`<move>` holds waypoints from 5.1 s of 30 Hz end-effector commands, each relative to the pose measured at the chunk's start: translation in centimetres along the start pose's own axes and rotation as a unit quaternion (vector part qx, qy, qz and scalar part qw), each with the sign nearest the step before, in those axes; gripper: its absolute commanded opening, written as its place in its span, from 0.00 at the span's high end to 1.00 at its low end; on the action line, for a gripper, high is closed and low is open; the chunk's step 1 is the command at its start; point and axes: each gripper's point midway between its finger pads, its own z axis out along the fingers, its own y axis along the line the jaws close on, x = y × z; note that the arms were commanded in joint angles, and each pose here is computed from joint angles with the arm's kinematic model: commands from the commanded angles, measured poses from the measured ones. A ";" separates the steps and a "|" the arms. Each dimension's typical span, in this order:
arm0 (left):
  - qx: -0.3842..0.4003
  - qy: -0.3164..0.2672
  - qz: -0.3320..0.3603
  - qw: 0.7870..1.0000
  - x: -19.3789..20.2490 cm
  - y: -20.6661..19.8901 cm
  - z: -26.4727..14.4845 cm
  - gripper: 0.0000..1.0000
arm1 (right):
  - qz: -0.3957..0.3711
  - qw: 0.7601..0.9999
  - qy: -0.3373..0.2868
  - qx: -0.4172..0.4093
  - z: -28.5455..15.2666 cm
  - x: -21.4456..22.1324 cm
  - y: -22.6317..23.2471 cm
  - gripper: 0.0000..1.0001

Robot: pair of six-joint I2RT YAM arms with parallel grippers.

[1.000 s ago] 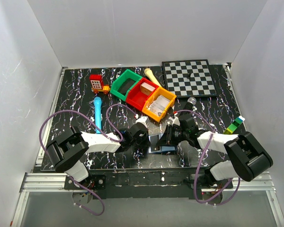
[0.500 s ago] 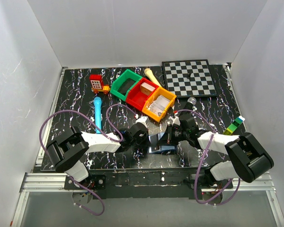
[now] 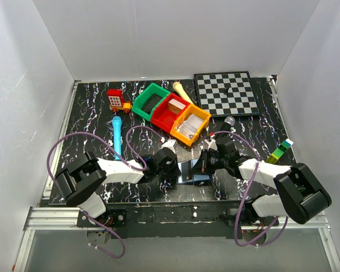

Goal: Take the credit cards out of the card holder
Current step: Remove the credit card from the card holder.

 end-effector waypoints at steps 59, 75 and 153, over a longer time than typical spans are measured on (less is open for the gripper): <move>-0.044 0.049 0.015 0.998 3.7 3.1 0.1 1.00 | -0.023 0.999 0.021 -0.045 -0.1 -1.2 2.8 0.64; -0.061 0.050 0.011 0.997 3.9 3.9 0.0 1.00 | -0.029 0.999 0.008 -0.036 -1.0 -1.4 2.5 0.71; 0.443 -0.134 0.246 0.852 -5.6 -13.0 -25.6 0.18 | -0.403 0.888 0.170 -0.142 -10.6 7.0 20.0 0.99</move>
